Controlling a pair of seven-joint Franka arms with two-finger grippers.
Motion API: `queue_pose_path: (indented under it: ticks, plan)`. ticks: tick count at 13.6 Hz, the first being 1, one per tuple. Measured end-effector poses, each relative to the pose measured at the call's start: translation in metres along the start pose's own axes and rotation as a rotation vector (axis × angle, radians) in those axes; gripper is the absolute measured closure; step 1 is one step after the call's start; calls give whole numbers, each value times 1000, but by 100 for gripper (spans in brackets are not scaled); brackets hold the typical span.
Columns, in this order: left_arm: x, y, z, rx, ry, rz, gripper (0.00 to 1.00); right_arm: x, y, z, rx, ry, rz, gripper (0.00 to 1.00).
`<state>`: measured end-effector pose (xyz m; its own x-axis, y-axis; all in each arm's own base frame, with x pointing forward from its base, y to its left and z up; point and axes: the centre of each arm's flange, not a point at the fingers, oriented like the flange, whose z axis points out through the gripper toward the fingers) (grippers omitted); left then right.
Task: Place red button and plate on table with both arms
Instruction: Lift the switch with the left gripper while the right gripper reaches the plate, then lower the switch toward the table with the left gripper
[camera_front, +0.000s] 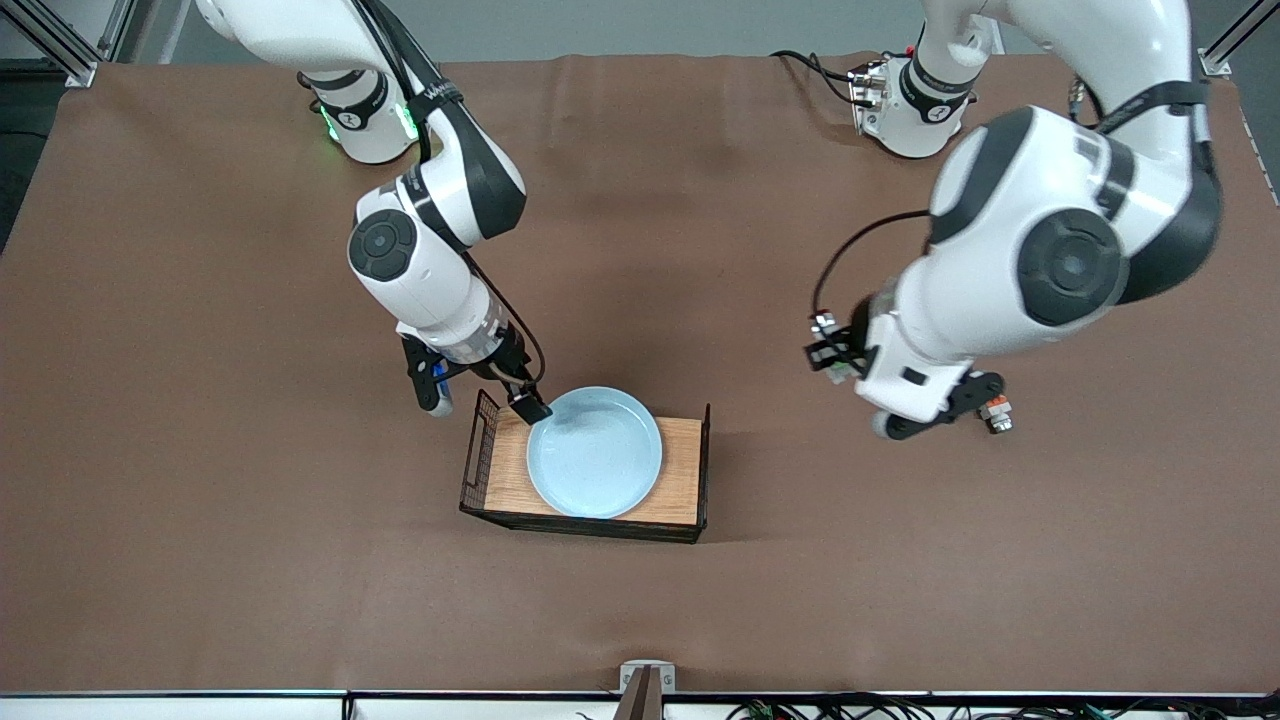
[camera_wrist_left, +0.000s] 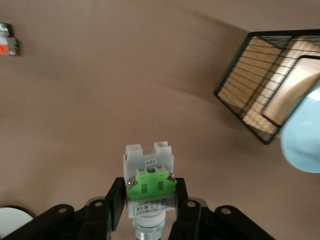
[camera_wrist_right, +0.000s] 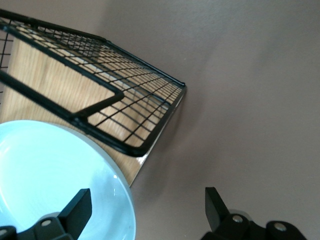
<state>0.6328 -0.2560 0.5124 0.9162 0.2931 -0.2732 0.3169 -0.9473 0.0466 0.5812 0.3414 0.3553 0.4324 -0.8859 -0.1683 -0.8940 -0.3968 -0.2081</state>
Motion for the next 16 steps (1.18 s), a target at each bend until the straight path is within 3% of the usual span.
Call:
queue_pose_path:
  ticks: [2,10,12,15,16]
  plan:
    - [16,-34,10,6,-25,53,56,-5,-3,4,10,-1,-6,0]
    - [34,-120,83,-45,44,221,56,-29,-21,24,22,-10,-15,3]
    - [35,-135,113,-44,56,266,56,-28,-23,23,25,-9,-15,8]
    - [42,-164,148,-41,64,327,56,-28,-23,23,25,-9,-16,30]
    - [45,-175,155,-42,65,345,56,-28,-23,23,25,-8,-16,31]
